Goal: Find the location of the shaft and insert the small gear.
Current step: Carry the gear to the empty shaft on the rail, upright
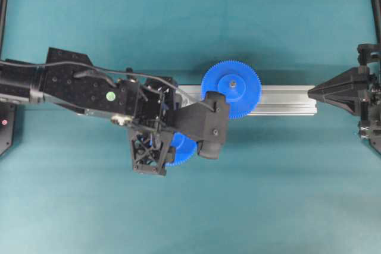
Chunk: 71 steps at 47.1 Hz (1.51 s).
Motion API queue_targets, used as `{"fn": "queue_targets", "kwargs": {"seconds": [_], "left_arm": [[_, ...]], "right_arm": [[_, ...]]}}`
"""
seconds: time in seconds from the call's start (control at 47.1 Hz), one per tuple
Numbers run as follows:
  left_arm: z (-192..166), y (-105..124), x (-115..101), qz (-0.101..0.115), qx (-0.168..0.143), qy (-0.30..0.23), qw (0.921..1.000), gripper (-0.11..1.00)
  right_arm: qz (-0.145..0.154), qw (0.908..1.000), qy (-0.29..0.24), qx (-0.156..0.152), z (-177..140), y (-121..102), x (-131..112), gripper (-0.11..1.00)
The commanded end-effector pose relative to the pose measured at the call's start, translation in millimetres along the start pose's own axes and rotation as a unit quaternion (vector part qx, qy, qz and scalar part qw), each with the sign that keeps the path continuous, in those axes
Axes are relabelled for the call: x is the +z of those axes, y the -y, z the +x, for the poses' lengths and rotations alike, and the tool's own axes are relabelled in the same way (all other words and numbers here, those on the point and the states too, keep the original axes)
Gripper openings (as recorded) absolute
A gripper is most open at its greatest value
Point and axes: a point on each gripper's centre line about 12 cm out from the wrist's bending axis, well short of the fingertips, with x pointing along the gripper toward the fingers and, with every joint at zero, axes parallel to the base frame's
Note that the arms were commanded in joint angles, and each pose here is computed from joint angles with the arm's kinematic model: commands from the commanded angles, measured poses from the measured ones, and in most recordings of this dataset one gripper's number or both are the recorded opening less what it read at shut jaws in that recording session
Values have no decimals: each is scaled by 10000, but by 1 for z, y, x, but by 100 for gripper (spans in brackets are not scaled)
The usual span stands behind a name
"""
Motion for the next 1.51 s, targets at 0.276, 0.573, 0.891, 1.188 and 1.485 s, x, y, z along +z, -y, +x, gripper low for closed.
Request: {"fn": "queue_targets", "kwargs": {"seconds": [0.276, 0.573, 0.891, 1.188, 1.485], "left_arm": [[-41, -27, 14, 19, 168, 371, 9992, 64], [-43, -44, 15, -91, 246, 412, 9988, 64], [-34, -50, 15, -55, 262, 329, 9991, 64], [-20, -54, 15, -76, 269, 258, 9993, 64], [0, -59, 9, -134, 254, 81, 9996, 64]], "right_arm": [[56, 10000, 47, 4, 1, -1, 4, 1], [56, 10000, 69, 9, 0, -1, 5, 1], [56, 9999, 121, 23, -2, -1, 6, 1], [56, 9999, 121, 23, -2, -1, 6, 1], [56, 10000, 39, 4, -2, -1, 4, 1]]}}
